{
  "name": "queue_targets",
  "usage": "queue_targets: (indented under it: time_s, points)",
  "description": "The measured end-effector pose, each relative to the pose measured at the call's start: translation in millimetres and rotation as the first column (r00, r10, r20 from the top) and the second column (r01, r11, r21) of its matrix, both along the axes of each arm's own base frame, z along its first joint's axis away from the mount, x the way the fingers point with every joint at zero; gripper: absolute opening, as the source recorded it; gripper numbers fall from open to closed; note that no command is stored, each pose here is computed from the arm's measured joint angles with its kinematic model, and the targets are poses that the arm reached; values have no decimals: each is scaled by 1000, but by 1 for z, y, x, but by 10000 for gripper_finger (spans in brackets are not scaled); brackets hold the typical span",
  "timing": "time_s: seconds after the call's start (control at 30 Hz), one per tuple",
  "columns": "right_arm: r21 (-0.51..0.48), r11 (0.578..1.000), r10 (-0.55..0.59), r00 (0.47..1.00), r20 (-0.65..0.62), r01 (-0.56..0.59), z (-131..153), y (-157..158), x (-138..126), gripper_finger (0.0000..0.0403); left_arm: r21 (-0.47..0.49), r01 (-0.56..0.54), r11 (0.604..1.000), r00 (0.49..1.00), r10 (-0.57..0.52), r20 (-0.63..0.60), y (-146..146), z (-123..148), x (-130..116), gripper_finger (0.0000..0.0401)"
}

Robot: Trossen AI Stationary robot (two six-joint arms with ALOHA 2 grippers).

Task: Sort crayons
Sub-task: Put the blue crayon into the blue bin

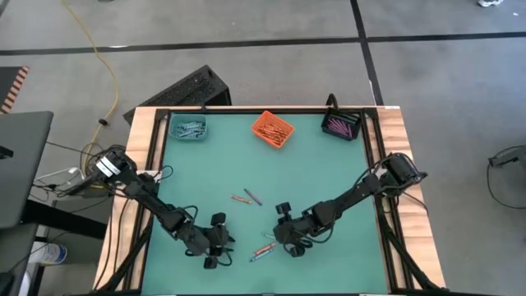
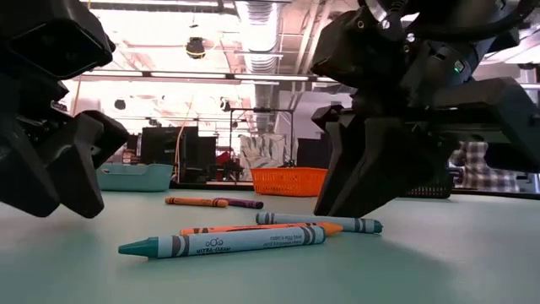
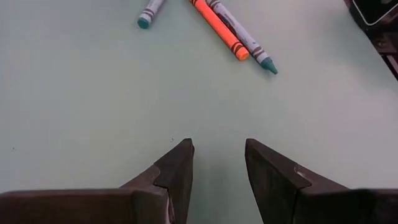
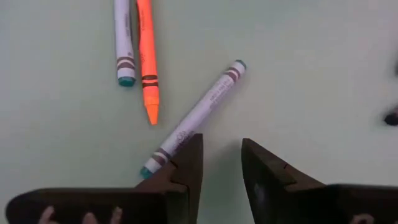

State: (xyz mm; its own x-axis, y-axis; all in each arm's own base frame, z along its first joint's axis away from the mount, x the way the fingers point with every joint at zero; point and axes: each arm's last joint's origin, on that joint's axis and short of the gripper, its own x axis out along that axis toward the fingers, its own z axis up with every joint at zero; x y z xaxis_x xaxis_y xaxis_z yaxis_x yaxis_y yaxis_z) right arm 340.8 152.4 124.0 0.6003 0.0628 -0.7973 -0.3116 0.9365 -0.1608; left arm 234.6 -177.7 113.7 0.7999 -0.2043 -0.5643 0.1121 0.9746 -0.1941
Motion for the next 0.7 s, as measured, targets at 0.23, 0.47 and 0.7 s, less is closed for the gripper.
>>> queue_targets:
  time_s: [0.23, 0.47, 0.7]
  points:
    - [-122, 988, -88, 994, 60, 94, 10, -4, -4, 118, 7, -9, 1000, 1000, 9, 3, 0, 0, 0, 134]
    - [-34, 988, -145, 984, 107, 150, 35, 5, -13, 118, 5, -11, 1000, 1000, 11, 3, 0, 0, 0, 134]
    - [75, 988, -140, 988, 64, 135, 22, 28, -19, 118, 10, -22, 1000, 1000, 22, 11, 0, 0, 0, 134]
